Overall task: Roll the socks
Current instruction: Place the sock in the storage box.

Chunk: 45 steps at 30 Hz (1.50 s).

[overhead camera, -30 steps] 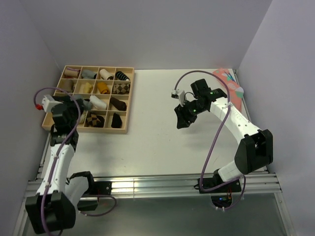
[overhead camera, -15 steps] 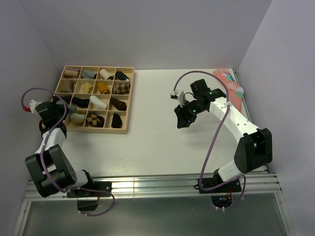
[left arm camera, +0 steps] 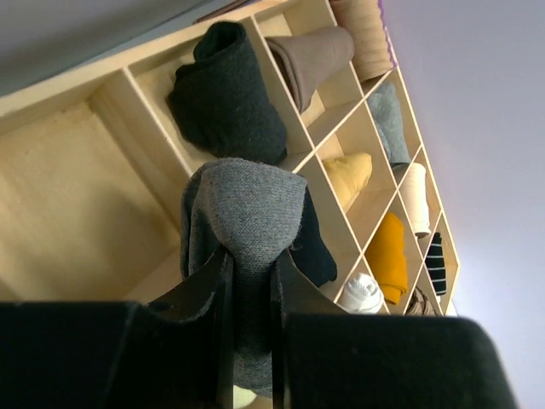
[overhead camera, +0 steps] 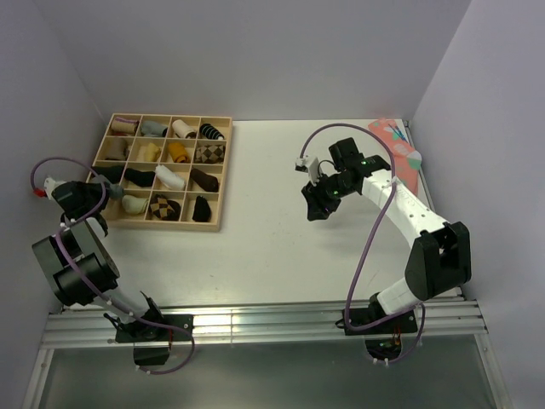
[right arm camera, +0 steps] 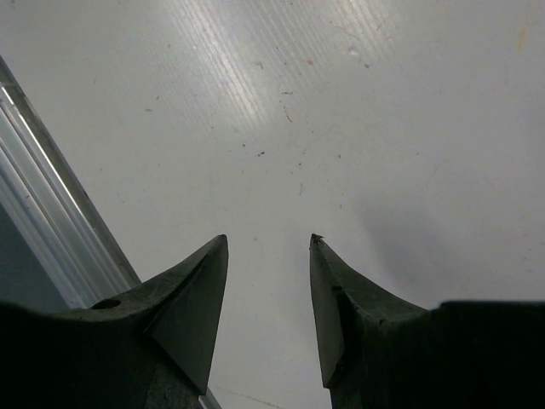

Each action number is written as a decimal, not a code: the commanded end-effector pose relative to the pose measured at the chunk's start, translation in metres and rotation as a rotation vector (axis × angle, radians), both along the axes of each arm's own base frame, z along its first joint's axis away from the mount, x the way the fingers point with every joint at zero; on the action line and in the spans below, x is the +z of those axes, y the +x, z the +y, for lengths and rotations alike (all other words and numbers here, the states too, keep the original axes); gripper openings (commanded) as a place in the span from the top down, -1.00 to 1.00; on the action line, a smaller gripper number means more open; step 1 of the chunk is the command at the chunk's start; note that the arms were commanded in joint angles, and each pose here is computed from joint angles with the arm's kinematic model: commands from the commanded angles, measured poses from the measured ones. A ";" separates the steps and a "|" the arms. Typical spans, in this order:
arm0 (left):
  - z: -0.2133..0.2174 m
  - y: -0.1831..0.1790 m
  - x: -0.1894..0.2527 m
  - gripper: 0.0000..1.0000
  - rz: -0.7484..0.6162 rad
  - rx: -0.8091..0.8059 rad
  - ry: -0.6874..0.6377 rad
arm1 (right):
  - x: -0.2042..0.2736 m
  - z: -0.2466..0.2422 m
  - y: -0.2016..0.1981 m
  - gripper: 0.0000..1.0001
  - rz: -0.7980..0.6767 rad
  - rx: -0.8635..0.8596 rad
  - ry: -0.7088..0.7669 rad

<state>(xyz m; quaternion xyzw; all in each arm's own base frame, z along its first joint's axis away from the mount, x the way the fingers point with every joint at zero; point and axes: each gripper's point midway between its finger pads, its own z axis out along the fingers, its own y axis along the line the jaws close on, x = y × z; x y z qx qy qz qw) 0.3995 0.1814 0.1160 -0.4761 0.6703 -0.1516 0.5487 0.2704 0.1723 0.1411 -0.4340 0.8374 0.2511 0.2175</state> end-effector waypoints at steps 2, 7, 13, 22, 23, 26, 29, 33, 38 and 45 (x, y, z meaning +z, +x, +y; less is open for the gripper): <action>0.018 0.016 0.034 1.00 -0.132 -0.004 0.077 | 0.012 0.000 0.007 -0.01 -0.080 0.003 0.007; 0.027 0.018 0.019 0.99 -0.130 0.020 0.062 | 0.013 -0.002 0.010 -0.01 -0.093 -0.006 -0.004; 0.039 0.017 -0.001 0.99 -0.106 0.046 0.046 | 0.013 -0.002 0.009 -0.01 -0.100 -0.001 -0.015; 0.057 0.012 -0.020 0.99 -0.027 0.097 0.023 | 0.016 -0.002 0.006 -0.01 -0.100 0.008 -0.027; 0.060 0.013 -0.020 0.99 -0.018 0.102 0.028 | 0.015 -0.002 0.005 -0.01 -0.098 0.009 -0.028; 0.064 0.011 -0.027 0.99 0.027 0.123 0.010 | 0.016 -0.002 0.005 -0.01 -0.095 0.010 -0.029; 0.068 0.007 -0.036 0.99 0.080 0.153 -0.008 | 0.019 0.000 0.004 -0.01 -0.095 0.015 -0.024; 0.072 0.005 -0.046 0.99 0.139 0.171 -0.027 | 0.017 0.002 0.001 -0.01 -0.089 0.022 -0.027; 0.078 -0.002 -0.059 0.99 0.214 0.215 -0.052 | 0.013 0.002 0.000 -0.01 -0.079 0.028 -0.039; 0.082 -0.013 -0.074 0.99 0.308 0.249 -0.069 | 0.011 0.007 -0.002 -0.01 -0.073 0.037 -0.034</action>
